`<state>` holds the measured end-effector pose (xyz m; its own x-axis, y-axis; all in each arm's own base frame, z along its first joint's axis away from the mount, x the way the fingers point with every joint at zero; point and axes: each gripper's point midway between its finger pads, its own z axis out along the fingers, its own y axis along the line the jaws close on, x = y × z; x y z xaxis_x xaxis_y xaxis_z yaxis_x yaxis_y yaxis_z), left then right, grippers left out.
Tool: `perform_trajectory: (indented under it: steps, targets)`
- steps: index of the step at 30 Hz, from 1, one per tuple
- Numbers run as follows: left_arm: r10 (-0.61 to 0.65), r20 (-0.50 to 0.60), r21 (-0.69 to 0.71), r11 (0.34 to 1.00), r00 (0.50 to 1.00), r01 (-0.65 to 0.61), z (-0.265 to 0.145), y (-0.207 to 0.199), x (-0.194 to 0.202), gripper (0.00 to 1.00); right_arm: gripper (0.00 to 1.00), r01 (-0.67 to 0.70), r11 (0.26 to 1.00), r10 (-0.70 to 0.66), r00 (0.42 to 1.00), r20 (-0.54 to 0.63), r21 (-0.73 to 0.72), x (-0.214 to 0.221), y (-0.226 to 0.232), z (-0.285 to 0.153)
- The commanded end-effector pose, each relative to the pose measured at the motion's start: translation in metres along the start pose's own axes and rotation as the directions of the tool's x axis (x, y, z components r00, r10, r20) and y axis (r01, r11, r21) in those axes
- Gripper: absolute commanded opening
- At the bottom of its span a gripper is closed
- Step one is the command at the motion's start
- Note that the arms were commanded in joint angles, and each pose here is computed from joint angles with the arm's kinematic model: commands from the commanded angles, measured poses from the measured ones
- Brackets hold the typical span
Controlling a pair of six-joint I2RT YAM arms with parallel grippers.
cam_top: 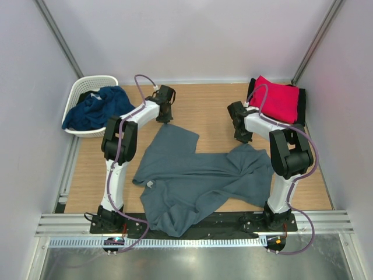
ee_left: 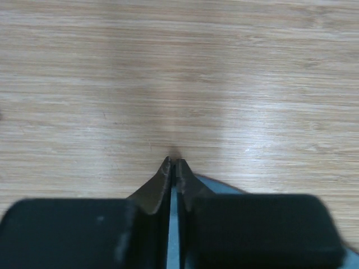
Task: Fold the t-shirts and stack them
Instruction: Flatten the tshirt out
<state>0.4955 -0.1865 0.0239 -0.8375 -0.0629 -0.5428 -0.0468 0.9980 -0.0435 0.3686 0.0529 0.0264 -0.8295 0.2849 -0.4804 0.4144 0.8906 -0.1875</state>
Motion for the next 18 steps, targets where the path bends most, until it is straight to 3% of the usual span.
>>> perform_trajectory:
  steps: [1,12,18]
  targets:
    - [-0.01,0.011,0.026,1.0,1.0,0.01,-0.009,-0.002,-0.004,0.02,0.01,-0.019,1.0,0.019,0.999,0.048,0.001,-0.021,-0.001,-0.007]
    - [0.078,0.255,0.084,0.991,0.964,-0.103,-0.061,0.002,-0.093,0.0,0.01,-0.113,0.992,0.122,0.973,0.195,-0.054,-0.111,-0.003,-0.025]
    - [0.15,0.457,0.091,0.973,0.877,-0.214,-0.131,0.009,-0.155,0.0,0.01,-0.14,0.988,0.153,0.95,0.271,-0.07,-0.148,-0.009,-0.043]
